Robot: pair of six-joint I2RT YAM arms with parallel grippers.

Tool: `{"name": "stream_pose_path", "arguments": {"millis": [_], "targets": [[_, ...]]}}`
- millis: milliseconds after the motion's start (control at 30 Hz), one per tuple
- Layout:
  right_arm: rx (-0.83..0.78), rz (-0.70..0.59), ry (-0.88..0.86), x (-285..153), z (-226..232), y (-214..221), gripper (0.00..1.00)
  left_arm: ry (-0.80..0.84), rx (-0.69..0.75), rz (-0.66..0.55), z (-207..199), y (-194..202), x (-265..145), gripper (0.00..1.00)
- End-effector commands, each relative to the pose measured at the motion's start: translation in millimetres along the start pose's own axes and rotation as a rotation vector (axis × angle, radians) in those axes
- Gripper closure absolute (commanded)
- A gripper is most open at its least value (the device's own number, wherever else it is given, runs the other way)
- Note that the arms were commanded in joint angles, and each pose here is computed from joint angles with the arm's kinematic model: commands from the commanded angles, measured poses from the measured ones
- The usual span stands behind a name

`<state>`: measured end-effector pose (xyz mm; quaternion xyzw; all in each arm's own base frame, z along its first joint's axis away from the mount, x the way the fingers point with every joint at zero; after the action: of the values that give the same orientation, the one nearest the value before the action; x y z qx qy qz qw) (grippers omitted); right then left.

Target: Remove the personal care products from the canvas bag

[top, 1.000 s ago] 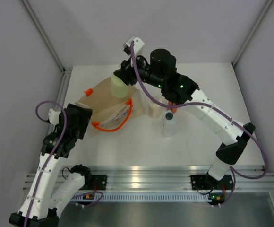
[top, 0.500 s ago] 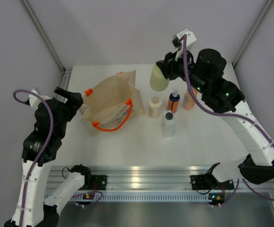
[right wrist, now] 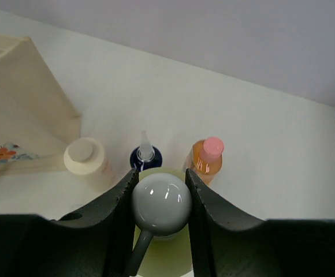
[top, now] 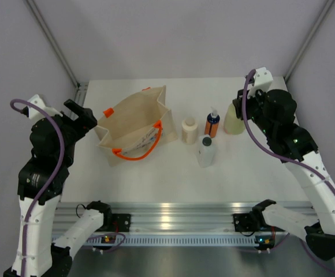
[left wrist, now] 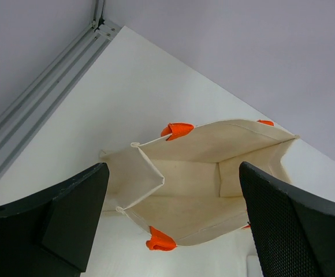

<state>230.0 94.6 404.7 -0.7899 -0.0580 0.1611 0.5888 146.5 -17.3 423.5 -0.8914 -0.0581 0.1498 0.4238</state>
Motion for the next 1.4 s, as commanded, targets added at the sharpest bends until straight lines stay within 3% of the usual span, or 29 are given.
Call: {"name": "stream_pose_path", "arguments": {"millis": [0,200,400,667,1133,1167,1267,1300,1367], "targets": [[0.066,-0.235,0.095,-22,-15,-26,1.00,-0.030,0.092,-0.030,0,-9,1,0.02],[0.095,-0.299,0.131,-19,-5,21,1.00,-0.038,0.129,-0.011,2,-5,6,0.02],[0.139,-0.249,0.130,-2,13,85,1.00,-0.043,0.137,0.008,4,0,8,0.02],[0.182,-0.380,0.143,7,24,120,1.00,-0.051,0.140,0.046,7,11,14,0.02],[0.095,-0.370,0.123,16,36,166,0.99,-0.070,0.126,0.072,11,21,20,0.02],[0.094,-0.365,0.120,17,37,167,0.96,-0.070,0.125,0.072,11,21,20,0.02],[0.088,-0.345,0.100,18,38,166,0.73,-0.074,0.123,0.077,11,23,21,0.02],[0.087,-0.342,0.098,18,38,165,0.55,-0.074,0.123,0.077,11,23,21,0.02],[0.089,-0.331,0.099,17,37,165,0.40,-0.075,0.126,0.075,11,22,21,0.02]]}}
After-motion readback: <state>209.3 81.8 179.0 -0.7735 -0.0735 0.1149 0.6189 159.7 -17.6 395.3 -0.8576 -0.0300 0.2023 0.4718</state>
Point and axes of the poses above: each gripper's point midway between its finger pads, its own x axis out along the fingers, its own z axis along the line the jaws close on, y = z × x, the point moved 9 cm from there along -x, back along the fingers, and after that the axes turned 10 degrees about -x, right-handed, at the moved point
